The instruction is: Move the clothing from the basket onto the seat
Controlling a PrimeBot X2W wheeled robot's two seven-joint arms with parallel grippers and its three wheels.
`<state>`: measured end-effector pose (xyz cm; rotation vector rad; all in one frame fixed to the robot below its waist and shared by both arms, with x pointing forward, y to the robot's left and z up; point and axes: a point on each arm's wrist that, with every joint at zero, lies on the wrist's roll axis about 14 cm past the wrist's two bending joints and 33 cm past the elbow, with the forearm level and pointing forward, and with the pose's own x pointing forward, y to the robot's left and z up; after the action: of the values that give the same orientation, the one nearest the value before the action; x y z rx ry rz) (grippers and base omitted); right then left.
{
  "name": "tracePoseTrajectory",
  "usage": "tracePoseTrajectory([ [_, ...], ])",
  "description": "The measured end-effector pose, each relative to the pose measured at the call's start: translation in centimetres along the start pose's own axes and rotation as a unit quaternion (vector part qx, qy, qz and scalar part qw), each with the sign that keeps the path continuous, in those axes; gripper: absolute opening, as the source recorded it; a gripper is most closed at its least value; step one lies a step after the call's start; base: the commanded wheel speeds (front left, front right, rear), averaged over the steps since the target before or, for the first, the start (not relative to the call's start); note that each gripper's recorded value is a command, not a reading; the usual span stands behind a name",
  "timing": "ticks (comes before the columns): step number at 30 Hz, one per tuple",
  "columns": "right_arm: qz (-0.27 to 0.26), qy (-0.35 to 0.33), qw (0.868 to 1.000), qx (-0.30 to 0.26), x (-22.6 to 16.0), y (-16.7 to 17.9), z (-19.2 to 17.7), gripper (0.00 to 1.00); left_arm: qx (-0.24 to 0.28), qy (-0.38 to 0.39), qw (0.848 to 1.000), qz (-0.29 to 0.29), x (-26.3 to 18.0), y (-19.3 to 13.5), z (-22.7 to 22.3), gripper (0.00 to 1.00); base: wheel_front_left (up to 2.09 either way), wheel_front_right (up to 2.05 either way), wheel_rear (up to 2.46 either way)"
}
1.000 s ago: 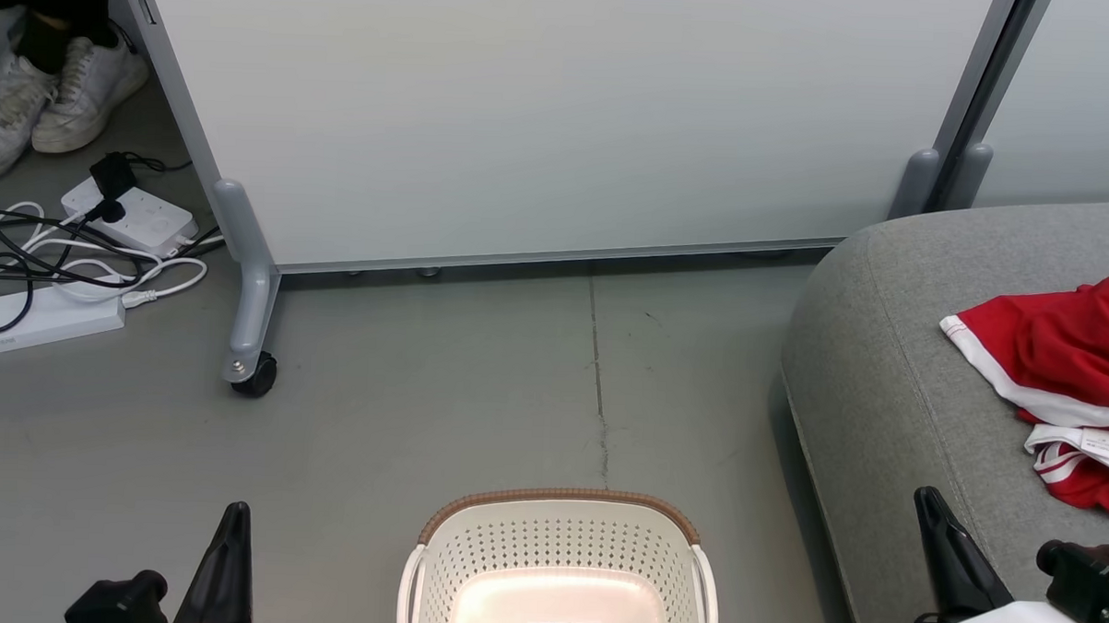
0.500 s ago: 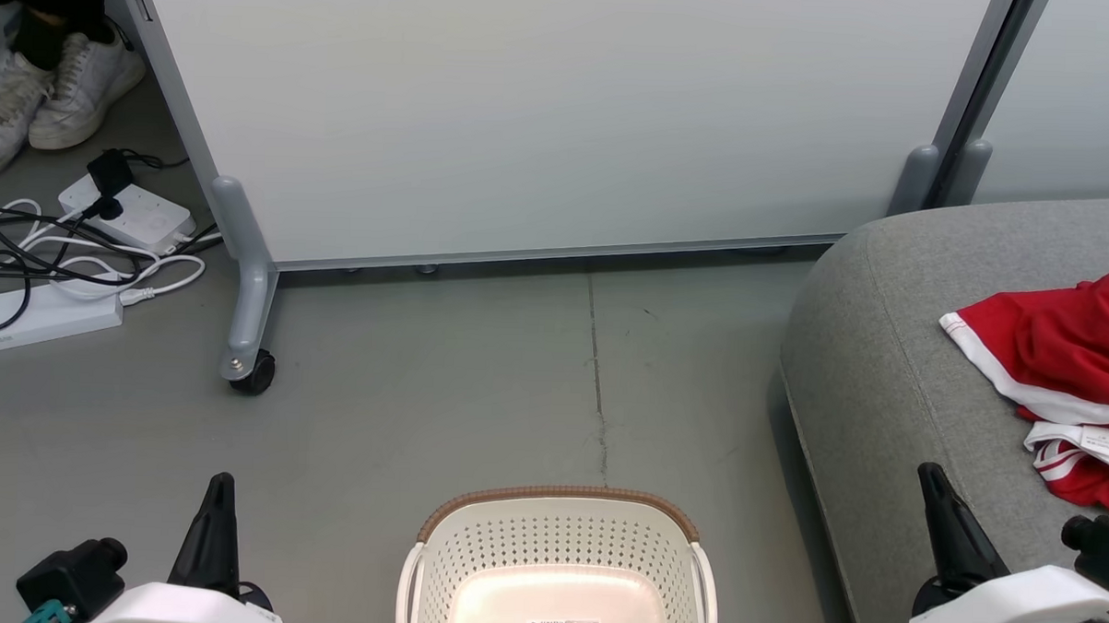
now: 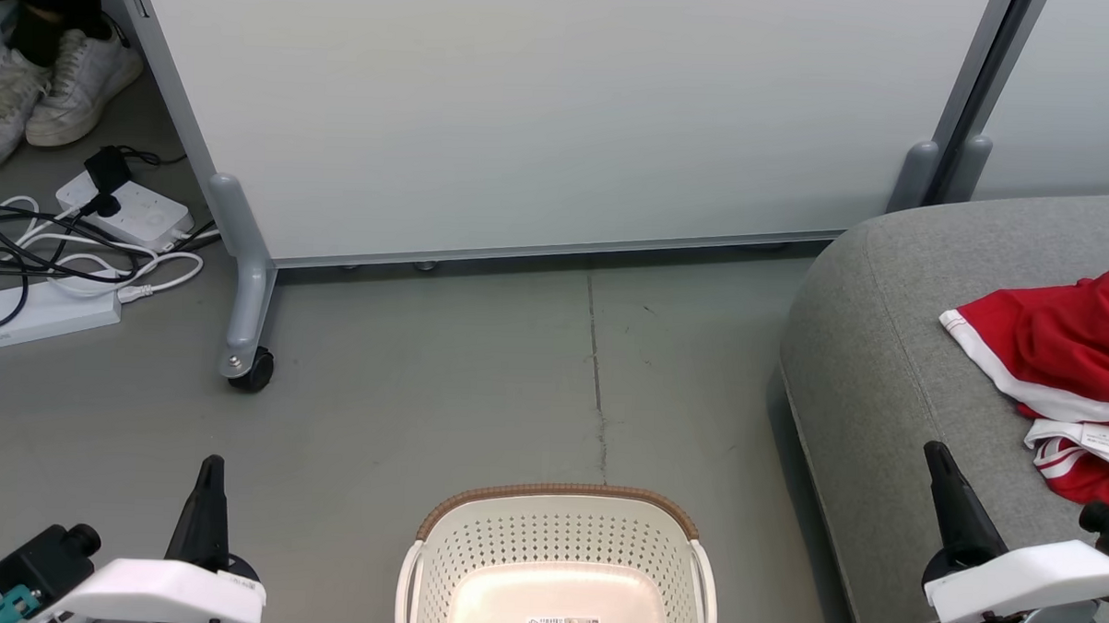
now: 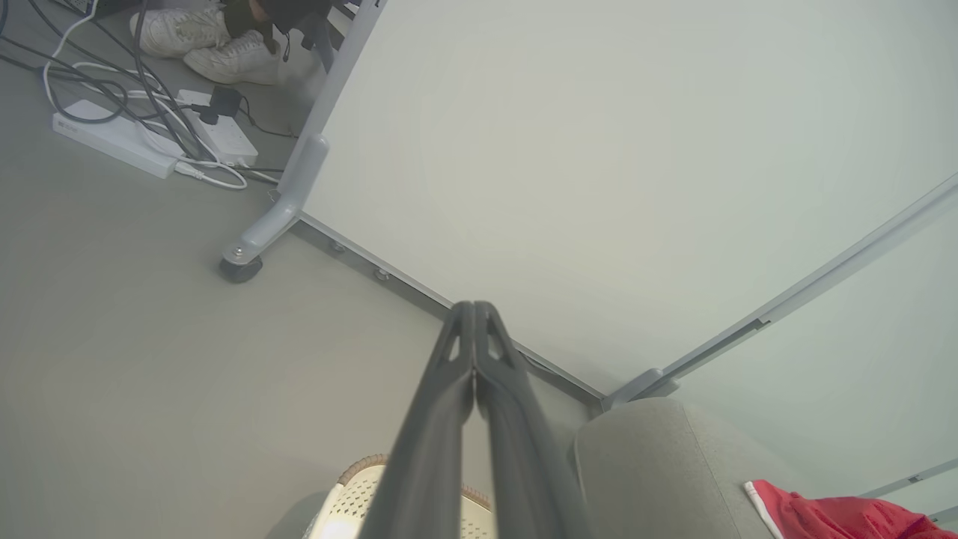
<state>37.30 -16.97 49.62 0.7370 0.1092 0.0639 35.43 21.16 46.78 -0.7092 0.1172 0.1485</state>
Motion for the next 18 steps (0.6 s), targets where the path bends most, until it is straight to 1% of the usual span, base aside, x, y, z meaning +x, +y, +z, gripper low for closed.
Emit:
tracePoseTrajectory([
  [8, 0.0, -0.003, 0.998, 0.058, 0.6, 0.0, 0.3, 0.0, -0.061, 0.003, 0.998, -0.003, 0.6, -0.2, 0.3, 0.0, 0.0, 0.0, 0.0],
  [18, 0.002, -0.006, 0.993, 0.117, 1.3, 0.0, 0.5, 0.0, -0.121, 0.002, 0.993, -0.008, 1.3, -0.6, 0.7, 0.0, 0.0, 0.0, 0.0],
])
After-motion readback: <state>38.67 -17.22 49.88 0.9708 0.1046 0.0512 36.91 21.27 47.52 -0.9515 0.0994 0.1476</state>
